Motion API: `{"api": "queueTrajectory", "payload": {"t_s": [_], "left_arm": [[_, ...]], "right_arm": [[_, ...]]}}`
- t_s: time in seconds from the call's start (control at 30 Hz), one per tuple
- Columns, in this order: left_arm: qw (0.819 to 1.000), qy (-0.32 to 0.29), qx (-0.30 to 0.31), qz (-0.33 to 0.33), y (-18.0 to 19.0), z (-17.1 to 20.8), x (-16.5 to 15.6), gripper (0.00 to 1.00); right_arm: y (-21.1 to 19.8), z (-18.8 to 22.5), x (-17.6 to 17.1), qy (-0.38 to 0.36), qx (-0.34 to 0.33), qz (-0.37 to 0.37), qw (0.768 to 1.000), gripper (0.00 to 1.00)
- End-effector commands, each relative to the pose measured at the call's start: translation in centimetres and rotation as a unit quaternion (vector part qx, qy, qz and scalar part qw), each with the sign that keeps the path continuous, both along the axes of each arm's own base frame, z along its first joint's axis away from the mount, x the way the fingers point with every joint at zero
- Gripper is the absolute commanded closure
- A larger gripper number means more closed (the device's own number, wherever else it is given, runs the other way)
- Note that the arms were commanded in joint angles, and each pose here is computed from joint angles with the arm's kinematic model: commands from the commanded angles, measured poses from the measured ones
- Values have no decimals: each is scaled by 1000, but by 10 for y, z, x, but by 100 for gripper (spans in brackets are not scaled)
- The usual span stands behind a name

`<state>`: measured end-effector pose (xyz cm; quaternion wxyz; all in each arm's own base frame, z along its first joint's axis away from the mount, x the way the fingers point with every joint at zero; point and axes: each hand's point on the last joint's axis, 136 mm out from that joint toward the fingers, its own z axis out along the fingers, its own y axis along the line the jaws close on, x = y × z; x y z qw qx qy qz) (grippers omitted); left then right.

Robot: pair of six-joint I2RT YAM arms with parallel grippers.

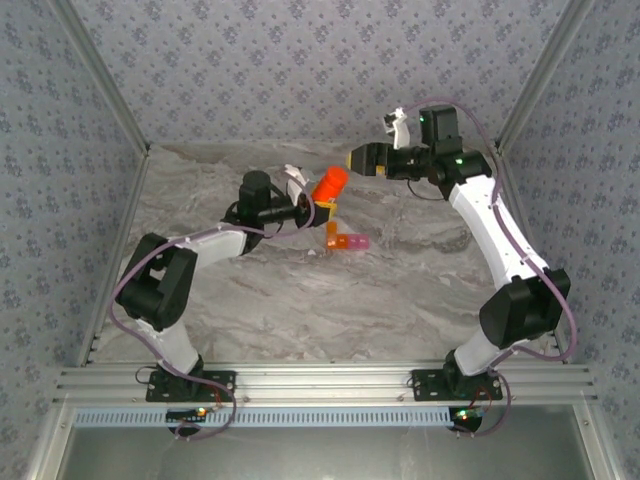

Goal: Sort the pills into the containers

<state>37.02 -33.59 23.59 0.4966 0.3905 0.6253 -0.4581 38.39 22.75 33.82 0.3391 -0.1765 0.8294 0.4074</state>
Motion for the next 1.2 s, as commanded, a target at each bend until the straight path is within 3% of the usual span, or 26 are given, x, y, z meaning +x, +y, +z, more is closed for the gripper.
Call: {"api": "queueTrajectory", "payload": {"t_s": [0.0, 0.5, 0.77, 1.17], "left_arm": [[997, -21, -38, -66, -7, 37, -17, 100], [995, -10, -39, -89, -9, 42, -23, 100], [995, -9, -39, -90, -9, 41, -23, 100], [995, -7, -40, -92, -10, 42, -22, 100]], "right_arm": [[5, 14, -12, -46, -33, 37, 998, 16], [28, -3, -9, -47, -94, 50, 993, 18], [28, -7, -6, -41, -97, 47, 993, 30], [35, -6, -5, -35, -89, 55, 994, 32]]}}
